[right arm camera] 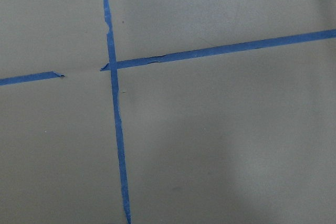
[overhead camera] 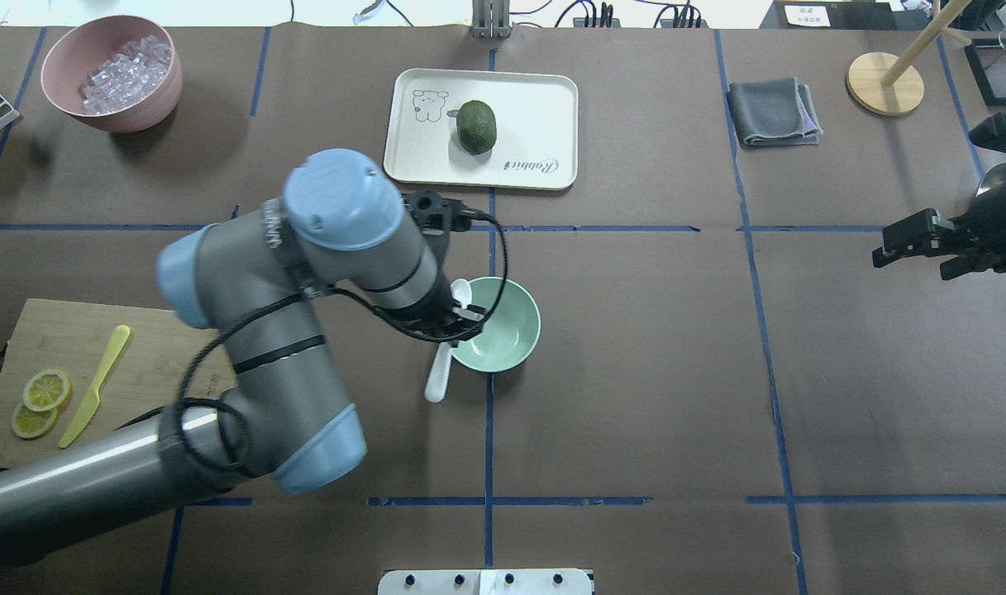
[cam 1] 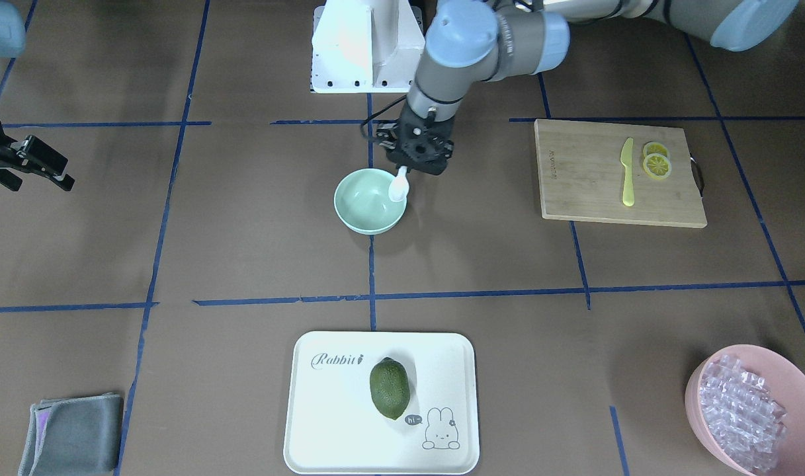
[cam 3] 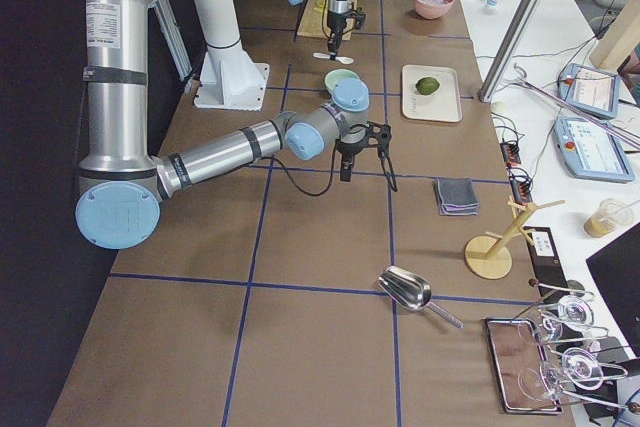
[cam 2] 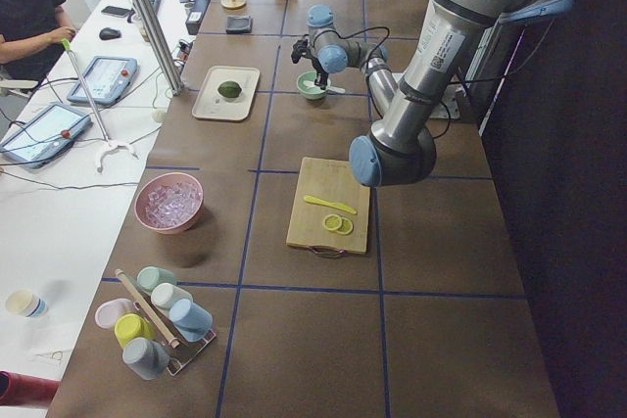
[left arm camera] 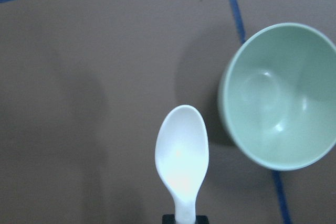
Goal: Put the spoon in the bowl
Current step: 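Carry the white spoon with the left gripper over the bowl, then release the spoon into the bowl and lift the left gripper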
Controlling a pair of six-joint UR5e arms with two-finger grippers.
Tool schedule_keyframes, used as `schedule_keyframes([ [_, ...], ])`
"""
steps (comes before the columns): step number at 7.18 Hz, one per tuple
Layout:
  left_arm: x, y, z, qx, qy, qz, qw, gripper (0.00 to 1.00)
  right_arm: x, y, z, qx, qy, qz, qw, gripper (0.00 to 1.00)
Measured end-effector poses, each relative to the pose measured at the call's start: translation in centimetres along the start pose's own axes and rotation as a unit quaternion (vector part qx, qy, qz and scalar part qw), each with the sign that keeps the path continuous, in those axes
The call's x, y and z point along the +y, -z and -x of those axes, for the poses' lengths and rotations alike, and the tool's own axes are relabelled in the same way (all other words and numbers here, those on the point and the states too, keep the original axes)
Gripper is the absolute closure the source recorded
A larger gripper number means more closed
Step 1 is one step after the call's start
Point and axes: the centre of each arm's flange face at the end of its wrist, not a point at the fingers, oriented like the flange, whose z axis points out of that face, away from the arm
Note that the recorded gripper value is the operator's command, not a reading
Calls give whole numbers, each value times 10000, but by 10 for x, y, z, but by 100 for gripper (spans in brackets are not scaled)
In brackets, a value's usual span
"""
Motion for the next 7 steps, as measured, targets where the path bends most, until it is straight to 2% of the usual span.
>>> schedule_keyframes([
  [1,-5,-13,-20,-32,133,83,9999,77,0,0,-1,10,-14,-1,10000,1],
  [4,-8,-31,-46,-49,216,188,9996,32,1,-1,-3,30,-37,-3,10000,1],
  [5,-9,-32,-48,-14,194,170,9997,14,1,-1,-3,30,-39,-2,10000,1],
  [7,-15,-28,-43,11,206,103,9997,14,1,-1,-2,25,-42,-7,10000,1],
])
